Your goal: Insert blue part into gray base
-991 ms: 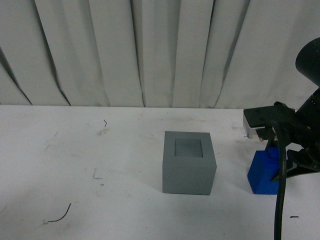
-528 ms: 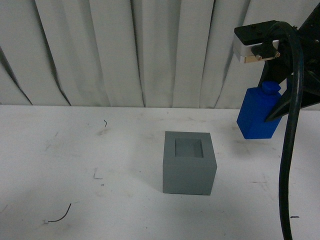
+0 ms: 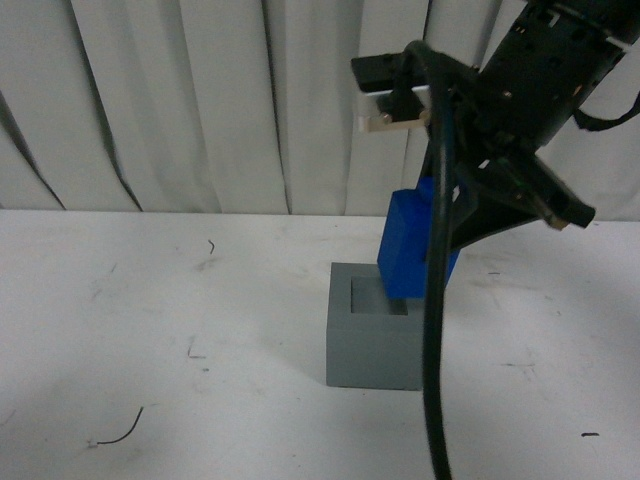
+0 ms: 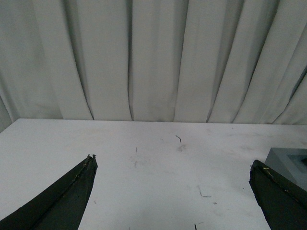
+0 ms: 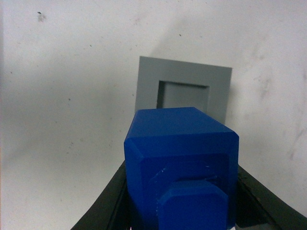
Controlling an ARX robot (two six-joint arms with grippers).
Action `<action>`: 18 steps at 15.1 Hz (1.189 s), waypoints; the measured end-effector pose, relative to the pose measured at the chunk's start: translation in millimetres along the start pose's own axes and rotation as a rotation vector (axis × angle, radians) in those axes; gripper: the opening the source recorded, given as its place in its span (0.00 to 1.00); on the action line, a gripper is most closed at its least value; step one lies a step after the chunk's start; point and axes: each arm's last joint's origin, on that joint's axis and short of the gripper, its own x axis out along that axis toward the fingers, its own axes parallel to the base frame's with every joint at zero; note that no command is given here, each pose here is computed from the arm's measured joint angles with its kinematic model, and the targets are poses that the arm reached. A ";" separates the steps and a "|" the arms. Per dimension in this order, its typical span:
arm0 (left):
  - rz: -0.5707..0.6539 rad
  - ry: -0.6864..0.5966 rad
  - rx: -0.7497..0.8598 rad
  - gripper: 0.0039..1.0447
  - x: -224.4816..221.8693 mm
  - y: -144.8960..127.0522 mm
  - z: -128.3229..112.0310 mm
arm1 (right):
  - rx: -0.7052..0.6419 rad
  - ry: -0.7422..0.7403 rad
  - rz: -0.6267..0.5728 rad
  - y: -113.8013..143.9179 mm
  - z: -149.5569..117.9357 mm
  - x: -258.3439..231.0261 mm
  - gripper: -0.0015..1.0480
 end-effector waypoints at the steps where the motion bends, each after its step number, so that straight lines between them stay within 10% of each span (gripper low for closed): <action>1: 0.000 0.000 0.000 0.94 0.0 0.0 0.0 | 0.007 -0.002 0.008 -0.7 2.1 5.6 0.45; 18: 0.000 0.000 0.000 0.94 0.0 0.0 0.0 | 0.051 0.025 0.006 -19.7 14.0 45.1 0.45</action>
